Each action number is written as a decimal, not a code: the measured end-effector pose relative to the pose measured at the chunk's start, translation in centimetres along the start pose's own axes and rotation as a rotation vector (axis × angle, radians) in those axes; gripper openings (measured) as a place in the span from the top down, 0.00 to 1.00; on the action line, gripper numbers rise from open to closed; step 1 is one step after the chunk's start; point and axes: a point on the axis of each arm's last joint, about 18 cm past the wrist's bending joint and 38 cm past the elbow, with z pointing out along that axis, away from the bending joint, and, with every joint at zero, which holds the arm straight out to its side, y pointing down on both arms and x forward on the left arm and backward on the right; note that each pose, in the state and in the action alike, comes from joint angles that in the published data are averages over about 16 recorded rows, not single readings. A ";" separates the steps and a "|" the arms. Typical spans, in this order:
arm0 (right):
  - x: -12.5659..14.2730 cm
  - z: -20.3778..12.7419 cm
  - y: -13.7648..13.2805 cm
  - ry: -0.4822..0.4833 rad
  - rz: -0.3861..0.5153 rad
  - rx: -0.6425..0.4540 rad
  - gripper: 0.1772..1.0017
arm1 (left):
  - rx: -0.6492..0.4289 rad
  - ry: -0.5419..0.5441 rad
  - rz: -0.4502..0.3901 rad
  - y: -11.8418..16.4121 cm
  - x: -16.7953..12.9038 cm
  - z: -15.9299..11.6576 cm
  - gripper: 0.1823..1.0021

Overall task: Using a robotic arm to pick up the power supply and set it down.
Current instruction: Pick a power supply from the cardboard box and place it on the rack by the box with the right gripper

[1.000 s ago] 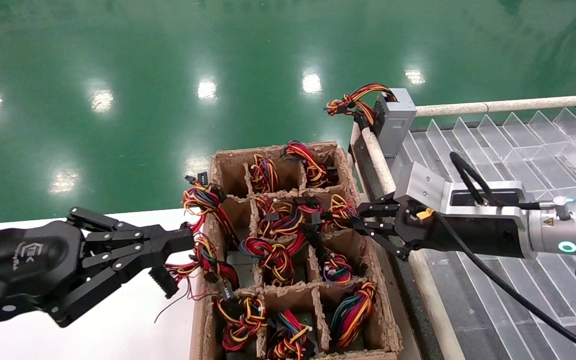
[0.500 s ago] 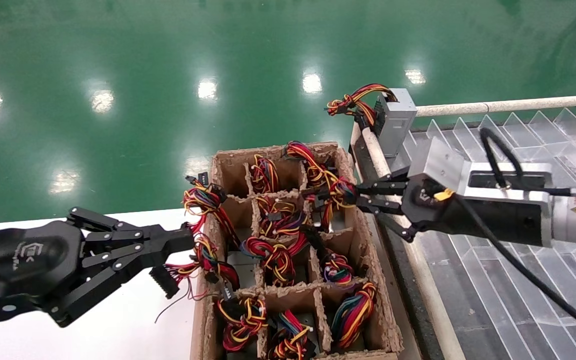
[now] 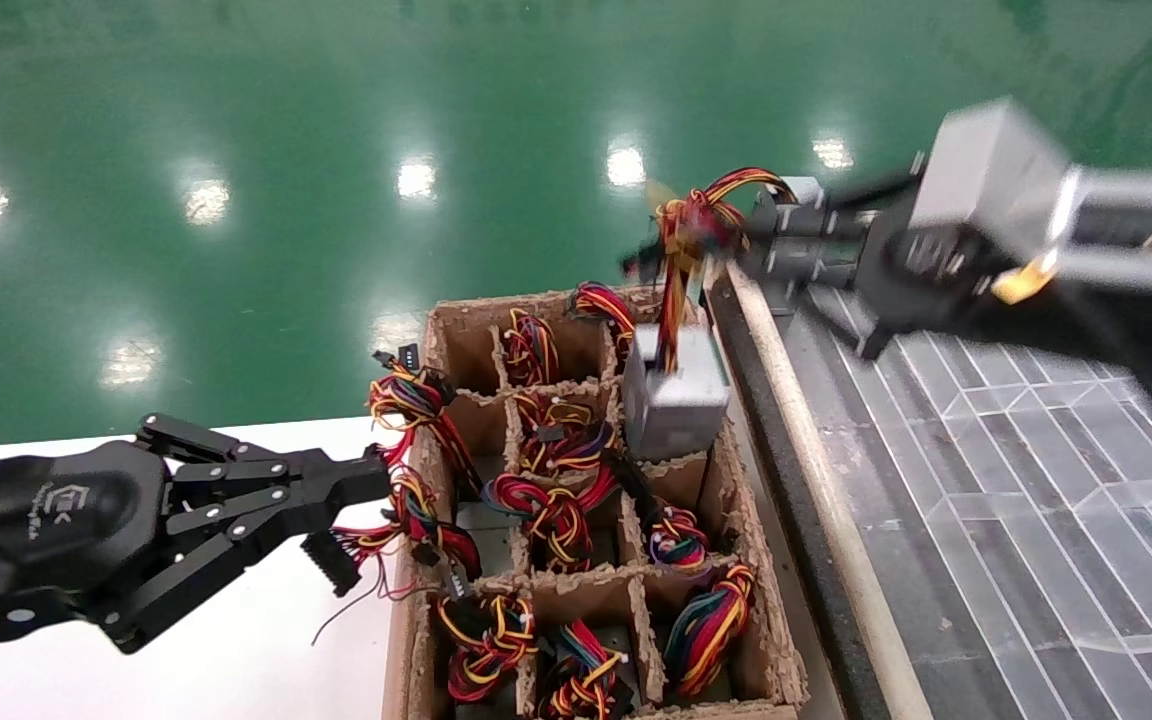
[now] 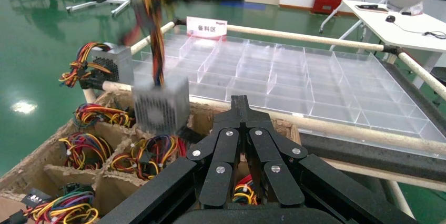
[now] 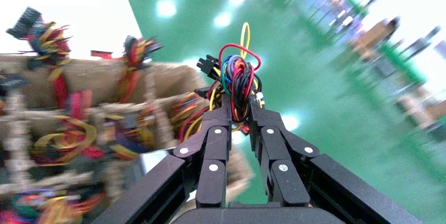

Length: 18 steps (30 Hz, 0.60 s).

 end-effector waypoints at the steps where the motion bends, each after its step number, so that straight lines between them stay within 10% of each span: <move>1: 0.5 -0.3 -0.5 0.008 -0.030 0.000 0.92 | 0.000 0.000 0.000 0.0 0.0 0.0 0.99; 18: 7.0 -4.5 -5.3 0.138 -0.361 -0.111 0.93 | 0.000 0.000 0.000 0.0 0.0 0.0 0.99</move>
